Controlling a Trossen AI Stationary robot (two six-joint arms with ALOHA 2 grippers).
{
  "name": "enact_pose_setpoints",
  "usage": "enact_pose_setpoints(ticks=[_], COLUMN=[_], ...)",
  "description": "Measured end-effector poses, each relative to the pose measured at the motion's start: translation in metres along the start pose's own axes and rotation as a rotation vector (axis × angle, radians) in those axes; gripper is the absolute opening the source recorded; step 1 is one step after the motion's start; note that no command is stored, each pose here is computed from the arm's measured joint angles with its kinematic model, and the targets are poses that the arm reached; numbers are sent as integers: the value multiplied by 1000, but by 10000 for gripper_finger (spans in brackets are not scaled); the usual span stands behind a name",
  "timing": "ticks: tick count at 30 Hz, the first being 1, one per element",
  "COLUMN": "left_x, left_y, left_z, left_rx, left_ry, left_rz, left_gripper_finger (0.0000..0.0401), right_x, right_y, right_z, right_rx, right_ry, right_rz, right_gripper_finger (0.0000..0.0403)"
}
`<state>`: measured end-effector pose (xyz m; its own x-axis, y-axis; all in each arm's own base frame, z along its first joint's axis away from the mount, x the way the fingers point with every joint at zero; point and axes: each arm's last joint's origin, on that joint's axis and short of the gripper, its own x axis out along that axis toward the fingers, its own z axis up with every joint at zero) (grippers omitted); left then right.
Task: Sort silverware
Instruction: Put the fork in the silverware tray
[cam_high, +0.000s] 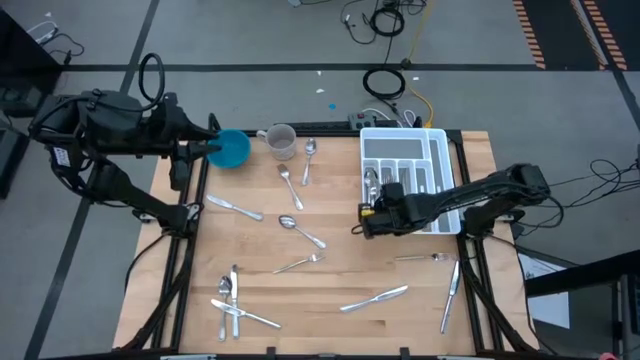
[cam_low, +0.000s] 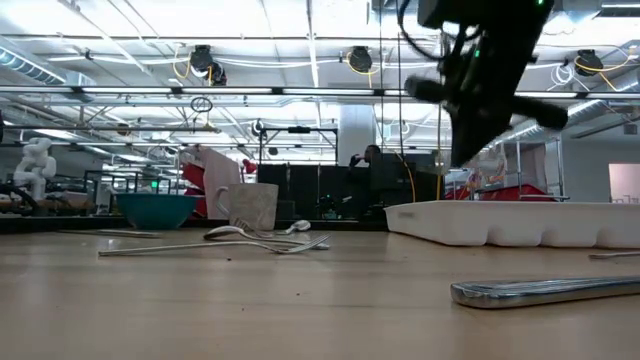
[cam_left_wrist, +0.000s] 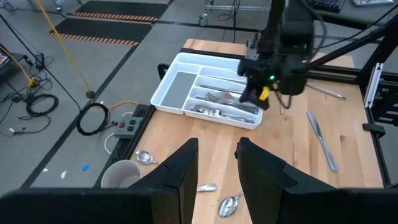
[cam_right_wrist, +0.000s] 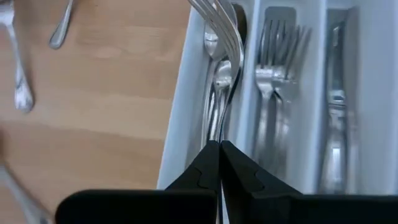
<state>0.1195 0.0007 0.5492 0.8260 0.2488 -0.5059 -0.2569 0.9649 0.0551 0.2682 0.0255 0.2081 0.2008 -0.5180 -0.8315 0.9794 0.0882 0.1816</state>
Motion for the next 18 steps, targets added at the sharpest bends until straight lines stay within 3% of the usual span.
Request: enact_pose_setpoints(ticks=[9,18], left_x=[0,0], left_y=[0,0], left_z=[0,0], left_rx=[-25,-25], left_ry=[0,-2], left_rz=[0,17], left_gripper_finger=[116,116], right_x=[41,24], right_y=[-16,-46], right_z=[-5,11], right_rx=[70,101], right_ry=[-4,-31], right_rz=[38,149], right_gripper_finger=[0,0])
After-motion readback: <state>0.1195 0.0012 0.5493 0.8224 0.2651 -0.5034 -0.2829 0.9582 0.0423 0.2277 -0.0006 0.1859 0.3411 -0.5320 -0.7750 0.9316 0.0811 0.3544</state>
